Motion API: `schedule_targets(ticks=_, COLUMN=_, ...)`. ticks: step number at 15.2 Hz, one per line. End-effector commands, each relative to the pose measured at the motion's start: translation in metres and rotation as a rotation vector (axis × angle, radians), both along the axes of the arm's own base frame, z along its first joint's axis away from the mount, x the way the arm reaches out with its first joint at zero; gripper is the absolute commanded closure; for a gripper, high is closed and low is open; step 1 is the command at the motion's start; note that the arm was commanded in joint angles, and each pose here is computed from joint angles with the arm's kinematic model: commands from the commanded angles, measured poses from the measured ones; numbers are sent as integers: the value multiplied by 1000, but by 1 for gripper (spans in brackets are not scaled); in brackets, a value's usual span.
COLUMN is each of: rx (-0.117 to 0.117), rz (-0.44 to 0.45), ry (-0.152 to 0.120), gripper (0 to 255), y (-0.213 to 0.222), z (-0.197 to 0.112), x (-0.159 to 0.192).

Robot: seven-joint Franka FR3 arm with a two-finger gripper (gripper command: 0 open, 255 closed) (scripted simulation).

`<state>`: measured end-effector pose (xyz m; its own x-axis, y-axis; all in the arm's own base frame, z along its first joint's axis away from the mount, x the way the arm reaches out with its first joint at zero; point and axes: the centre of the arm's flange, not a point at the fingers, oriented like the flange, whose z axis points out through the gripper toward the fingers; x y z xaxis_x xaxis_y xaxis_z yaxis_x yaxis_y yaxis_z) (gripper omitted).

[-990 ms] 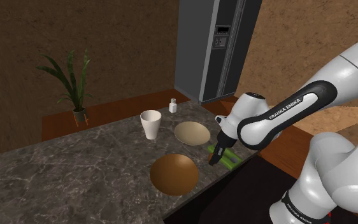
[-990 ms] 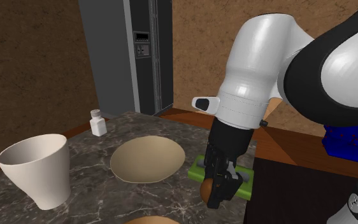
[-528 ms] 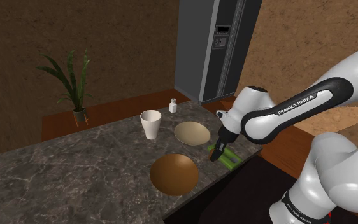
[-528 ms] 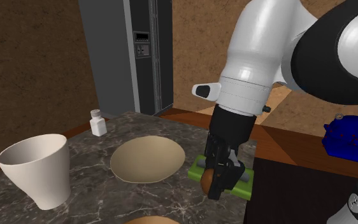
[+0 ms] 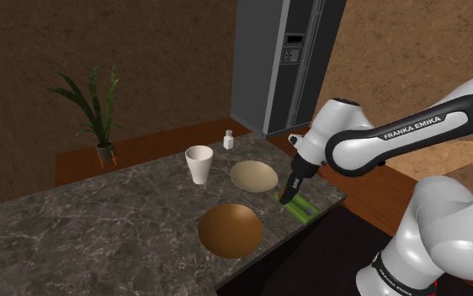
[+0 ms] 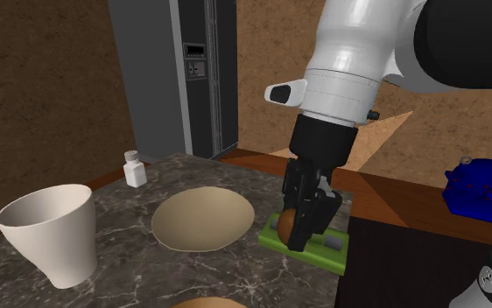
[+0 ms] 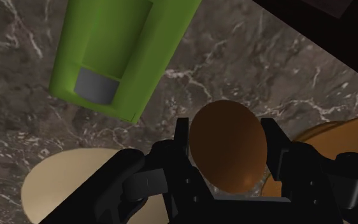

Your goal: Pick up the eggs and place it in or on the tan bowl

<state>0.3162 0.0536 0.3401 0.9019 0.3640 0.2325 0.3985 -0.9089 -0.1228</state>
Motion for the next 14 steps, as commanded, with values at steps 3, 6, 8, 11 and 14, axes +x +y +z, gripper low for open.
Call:
schedule_targets(ticks=3, rx=0, rz=0, ry=1, gripper=255, y=1, z=22, x=-1)
schedule_targets(ticks=6, rx=0, rz=0, ry=1, gripper=255, y=1, z=38, x=-1)
schedule_targets(ticks=8, rx=0, rz=0, ry=1, gripper=255, y=1, z=49, x=-1)
schedule_targets(ticks=11, rx=0, rz=0, ry=1, gripper=255, y=-2, z=55, x=12)
schedule_targets(ticks=14, rx=0, rz=0, ry=1, gripper=255, y=-12, z=55, x=50)
